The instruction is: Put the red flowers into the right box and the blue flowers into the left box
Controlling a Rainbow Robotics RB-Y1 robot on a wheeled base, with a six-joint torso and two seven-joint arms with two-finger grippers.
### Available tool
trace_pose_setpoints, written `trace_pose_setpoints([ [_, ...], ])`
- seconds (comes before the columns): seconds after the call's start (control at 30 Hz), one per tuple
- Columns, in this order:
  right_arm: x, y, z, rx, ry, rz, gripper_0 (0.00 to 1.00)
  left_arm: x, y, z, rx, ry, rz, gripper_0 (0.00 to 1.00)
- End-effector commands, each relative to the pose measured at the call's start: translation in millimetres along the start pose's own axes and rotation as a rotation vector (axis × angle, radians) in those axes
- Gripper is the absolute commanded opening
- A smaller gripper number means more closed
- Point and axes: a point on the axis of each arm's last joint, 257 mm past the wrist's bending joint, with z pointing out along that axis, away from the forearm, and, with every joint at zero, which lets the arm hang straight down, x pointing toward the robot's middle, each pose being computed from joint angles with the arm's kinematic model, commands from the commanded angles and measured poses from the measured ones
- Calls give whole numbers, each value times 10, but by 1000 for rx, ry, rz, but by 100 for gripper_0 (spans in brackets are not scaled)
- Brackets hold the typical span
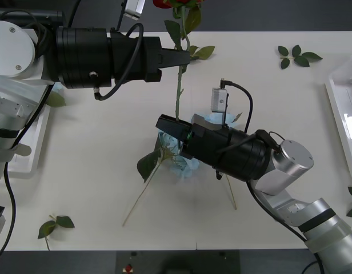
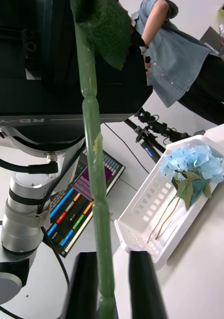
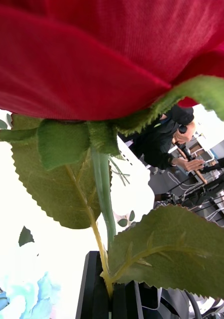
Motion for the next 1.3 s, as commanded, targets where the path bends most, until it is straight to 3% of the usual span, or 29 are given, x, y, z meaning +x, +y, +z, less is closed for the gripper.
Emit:
trace_pose_setpoints([
  [0.03,-131,168,160,-48,-22,-32,3,-110,-130,43,24,-7,40,0],
  [0.47,-172,157,155,-44,-33,-27,0,-110,-130,43,24,-7,40,0],
  [0.5,-178,151,148,-43,-33,-29,0,-110,-130,43,24,-7,40,7],
  [0.53,-177,157,152,-45,-33,-28,0,-110,-130,43,24,-7,40,72],
  [0.57,-179,155,148,-44,-33,-28,0,-110,-130,43,24,-7,40,100],
  [1.3,-337,24,-37,-10,-26,-54,0,-32,-66,11,15,-26,7,100],
])
